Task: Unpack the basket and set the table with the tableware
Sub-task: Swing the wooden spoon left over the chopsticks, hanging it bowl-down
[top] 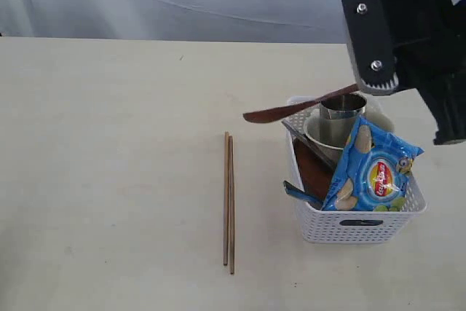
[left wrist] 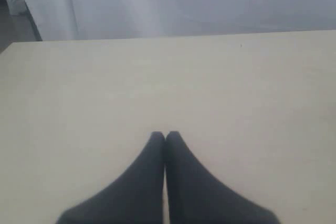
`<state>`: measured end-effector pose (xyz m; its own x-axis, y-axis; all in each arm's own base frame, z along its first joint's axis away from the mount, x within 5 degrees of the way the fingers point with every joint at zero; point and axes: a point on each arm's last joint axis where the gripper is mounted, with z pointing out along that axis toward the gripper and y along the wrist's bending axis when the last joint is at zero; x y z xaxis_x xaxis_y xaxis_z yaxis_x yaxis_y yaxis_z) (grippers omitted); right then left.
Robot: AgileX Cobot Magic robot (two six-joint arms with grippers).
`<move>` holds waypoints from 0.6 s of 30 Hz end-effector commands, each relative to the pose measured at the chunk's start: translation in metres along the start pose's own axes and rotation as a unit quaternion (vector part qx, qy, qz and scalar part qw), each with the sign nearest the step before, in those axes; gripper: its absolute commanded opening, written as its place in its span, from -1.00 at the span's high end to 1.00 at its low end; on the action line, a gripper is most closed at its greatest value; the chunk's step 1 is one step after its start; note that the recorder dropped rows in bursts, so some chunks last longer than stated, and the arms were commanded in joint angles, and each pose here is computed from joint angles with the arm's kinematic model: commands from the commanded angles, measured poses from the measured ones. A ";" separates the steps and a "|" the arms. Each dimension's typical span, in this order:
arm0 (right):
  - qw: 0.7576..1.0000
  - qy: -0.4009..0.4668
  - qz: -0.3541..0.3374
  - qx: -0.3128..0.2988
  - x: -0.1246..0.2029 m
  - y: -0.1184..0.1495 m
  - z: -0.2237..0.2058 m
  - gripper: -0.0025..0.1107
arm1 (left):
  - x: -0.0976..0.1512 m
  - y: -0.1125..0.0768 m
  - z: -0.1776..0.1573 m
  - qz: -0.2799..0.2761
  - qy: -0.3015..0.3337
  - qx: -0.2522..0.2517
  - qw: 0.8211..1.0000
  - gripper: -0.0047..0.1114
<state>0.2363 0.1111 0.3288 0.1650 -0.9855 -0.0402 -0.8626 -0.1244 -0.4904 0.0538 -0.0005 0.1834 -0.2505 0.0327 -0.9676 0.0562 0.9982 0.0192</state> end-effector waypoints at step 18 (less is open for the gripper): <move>0.930 -0.134 -0.276 0.200 -0.087 -0.003 -0.023 0.96 | 0.001 -0.001 0.000 -0.006 -0.002 0.005 1.000 0.92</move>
<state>0.2133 0.1849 0.3448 0.6403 -0.7642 0.0774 -0.4988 -0.4903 -0.7147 0.0538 -0.0005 0.1834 -0.2505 0.0327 -0.9676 0.0562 0.9982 0.0192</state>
